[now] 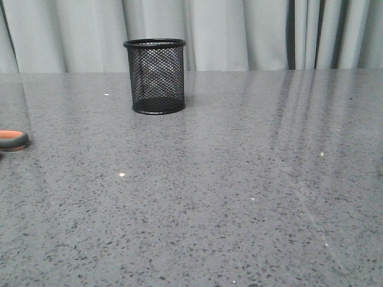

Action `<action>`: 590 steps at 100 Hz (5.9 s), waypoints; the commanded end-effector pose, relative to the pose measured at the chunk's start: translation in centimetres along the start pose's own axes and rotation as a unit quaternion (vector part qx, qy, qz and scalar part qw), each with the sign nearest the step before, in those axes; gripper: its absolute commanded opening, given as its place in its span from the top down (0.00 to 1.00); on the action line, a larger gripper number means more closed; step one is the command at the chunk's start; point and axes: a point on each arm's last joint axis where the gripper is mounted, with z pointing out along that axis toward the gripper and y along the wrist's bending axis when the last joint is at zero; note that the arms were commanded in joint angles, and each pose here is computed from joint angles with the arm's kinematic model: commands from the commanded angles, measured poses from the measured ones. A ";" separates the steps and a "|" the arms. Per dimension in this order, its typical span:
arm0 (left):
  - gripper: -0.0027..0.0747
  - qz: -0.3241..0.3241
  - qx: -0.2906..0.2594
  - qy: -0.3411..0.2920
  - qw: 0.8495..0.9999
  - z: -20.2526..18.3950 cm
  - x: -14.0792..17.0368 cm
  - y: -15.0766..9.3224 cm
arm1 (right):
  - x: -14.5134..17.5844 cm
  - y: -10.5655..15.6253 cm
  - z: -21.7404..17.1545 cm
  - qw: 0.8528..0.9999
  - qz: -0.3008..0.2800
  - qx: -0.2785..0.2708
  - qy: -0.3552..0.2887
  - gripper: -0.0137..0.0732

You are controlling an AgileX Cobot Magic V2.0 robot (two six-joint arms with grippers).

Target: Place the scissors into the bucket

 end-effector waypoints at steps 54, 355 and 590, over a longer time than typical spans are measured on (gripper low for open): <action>0.99 -0.005 -0.002 -0.033 0.999 0.0 0.5 0.0 | -0.6 -0.1 -0.2 0.999 -0.008 0.007 -0.044 0.91; 0.51 -0.006 0.142 0.318 0.937 9.4 -16.8 -2.1 | -17.7 0.7 11.3 0.956 0.109 -0.115 0.246 0.33; 0.43 0.427 0.490 0.449 0.613 23.8 -8.7 -1.6 | -18.0 3.1 10.9 0.950 0.072 -0.187 0.240 0.33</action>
